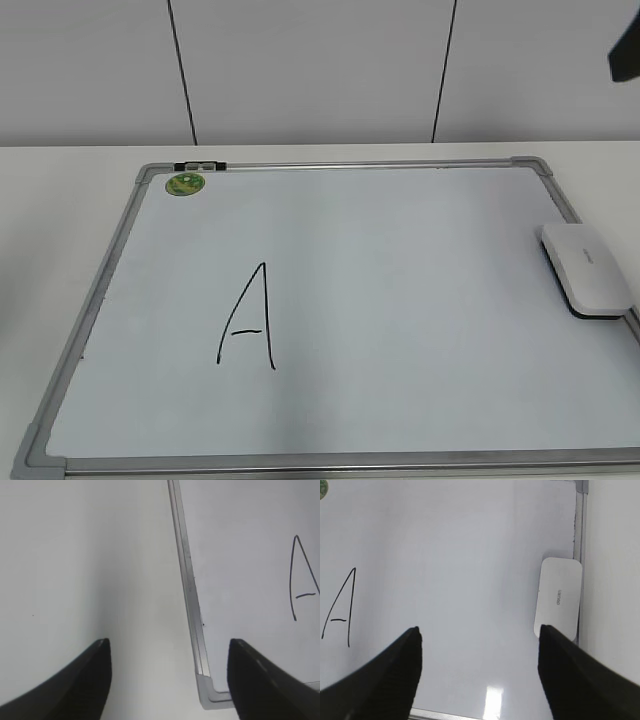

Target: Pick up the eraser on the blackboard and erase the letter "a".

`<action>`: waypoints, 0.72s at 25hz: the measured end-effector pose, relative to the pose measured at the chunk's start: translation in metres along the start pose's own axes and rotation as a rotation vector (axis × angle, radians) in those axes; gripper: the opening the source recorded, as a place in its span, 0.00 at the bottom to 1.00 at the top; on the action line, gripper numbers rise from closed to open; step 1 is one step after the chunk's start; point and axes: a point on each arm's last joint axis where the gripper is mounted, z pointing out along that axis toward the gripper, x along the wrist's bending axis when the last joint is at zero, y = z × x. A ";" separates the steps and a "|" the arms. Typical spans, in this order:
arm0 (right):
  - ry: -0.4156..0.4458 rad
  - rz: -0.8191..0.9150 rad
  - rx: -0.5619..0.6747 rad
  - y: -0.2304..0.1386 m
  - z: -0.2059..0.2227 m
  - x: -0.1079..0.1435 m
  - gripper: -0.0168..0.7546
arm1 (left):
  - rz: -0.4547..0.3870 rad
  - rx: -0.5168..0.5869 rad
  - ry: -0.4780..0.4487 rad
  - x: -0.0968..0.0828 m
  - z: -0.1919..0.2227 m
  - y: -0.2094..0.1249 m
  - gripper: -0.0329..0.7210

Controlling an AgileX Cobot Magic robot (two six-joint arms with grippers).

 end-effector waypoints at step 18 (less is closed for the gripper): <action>0.017 -0.017 -0.234 -0.235 -0.049 -0.004 0.72 | 0.097 -0.212 -0.052 0.009 -0.029 -0.139 0.75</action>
